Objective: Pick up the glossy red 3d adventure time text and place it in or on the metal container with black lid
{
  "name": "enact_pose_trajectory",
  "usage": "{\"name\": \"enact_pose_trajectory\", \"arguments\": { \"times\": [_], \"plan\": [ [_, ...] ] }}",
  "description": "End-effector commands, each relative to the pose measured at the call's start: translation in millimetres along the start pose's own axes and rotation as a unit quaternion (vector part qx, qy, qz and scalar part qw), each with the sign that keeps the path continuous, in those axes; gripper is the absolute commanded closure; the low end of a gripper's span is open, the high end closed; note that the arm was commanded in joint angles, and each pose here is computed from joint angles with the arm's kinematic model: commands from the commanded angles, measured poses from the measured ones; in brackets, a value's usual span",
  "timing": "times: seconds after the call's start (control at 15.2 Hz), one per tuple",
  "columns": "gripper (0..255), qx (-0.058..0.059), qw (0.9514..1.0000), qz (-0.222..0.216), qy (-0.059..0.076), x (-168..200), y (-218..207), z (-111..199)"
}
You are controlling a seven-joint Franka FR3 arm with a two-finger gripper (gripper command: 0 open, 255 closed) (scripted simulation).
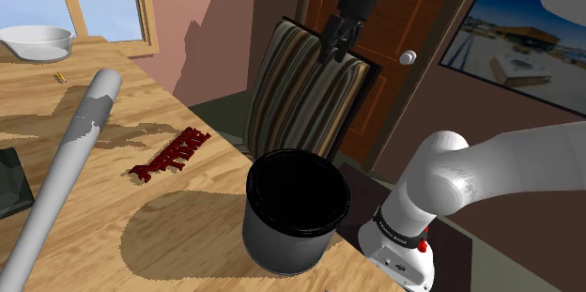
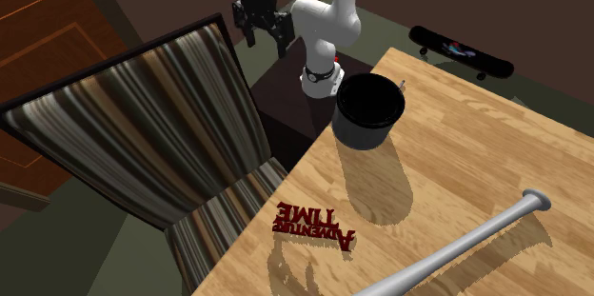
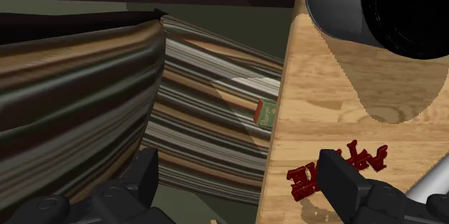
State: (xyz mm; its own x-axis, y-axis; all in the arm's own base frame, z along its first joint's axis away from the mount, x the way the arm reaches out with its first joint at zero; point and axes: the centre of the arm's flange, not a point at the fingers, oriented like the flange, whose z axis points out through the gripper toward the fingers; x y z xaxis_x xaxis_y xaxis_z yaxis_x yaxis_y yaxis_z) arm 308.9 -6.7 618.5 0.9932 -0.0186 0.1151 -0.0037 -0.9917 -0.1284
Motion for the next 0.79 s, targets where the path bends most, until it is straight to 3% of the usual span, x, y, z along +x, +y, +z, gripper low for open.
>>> {"name": "enact_pose_trajectory", "arguments": {
  "times": [0.0,0.73],
  "plan": [
    [0,0.0,1.0,0.0,0.0,0,0,0],
    [0,-0.017,0.9983,0.054,-0.012,41,-118,83]
  ]
}}
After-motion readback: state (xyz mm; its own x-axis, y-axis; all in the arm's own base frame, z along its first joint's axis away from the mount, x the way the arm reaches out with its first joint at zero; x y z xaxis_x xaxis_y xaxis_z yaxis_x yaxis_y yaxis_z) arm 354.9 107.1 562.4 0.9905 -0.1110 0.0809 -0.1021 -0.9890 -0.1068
